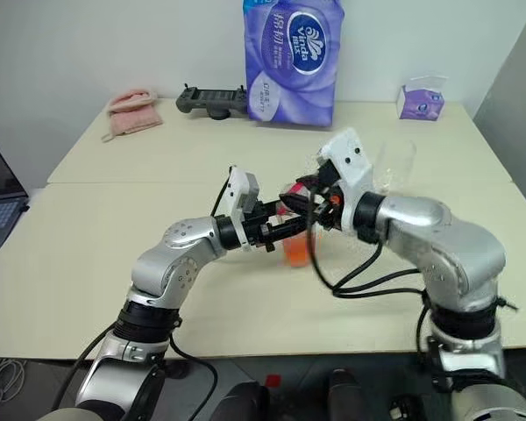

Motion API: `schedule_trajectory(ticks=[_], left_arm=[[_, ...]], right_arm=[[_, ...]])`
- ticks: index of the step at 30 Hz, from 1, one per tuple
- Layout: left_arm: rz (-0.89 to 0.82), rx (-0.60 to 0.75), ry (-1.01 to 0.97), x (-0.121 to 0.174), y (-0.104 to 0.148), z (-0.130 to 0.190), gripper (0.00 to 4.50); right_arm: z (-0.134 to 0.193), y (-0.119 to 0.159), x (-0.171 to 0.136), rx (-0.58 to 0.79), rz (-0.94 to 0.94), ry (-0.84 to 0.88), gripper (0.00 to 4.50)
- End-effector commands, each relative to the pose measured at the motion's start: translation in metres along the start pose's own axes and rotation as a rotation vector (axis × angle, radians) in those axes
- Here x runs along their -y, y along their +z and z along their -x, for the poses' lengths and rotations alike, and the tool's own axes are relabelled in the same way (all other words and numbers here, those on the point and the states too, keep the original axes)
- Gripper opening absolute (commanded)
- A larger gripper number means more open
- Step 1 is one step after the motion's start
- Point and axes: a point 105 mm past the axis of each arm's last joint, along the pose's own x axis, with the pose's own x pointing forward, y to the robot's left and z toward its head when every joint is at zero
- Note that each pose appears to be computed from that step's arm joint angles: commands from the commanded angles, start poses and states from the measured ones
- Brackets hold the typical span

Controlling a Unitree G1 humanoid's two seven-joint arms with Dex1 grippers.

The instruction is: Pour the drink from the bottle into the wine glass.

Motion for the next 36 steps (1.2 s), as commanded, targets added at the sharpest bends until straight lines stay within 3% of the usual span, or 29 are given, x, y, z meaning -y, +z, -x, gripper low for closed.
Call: schedule_trajectory(ticks=[1, 4, 8, 13, 20, 28, 36], left_arm=[[-0.095, 0.109, -0.069, 0.013, 0.037, -0.002, 2.12], [-0.1, 0.118, -0.066, 0.015, 0.039, -0.001, 2.11], [-0.111, 0.124, -0.059, 0.016, 0.039, -0.001, 2.11], [-0.122, 0.139, -0.047, 0.017, 0.042, -0.002, 2.11], [-0.128, 0.148, -0.035, 0.018, 0.044, -0.001, 2.11], [-0.12, 0.145, -0.032, 0.018, 0.041, -0.001, 2.11], [-0.111, 0.135, -0.037, 0.016, 0.038, -0.002, 2.11]], right_arm=[[0.012, -0.001, 0.026, -0.026, 0.083, 0.054, 1.77], [0.02, 0.002, 0.008, -0.025, 0.142, 0.342, 1.77], [0.012, 0.001, 0.009, -0.06, 0.193, 0.539, 1.77], [-0.01, 0.005, 0.017, -0.088, 0.257, 0.624, 1.77], [-0.016, 0.011, 0.028, -0.093, 0.294, 0.629, 1.77], [-0.004, 0.025, 0.029, -0.01, 0.284, 0.62, 4.5], [0.017, 0.035, 0.021, 0.057, 0.236, 0.597, 4.5]])
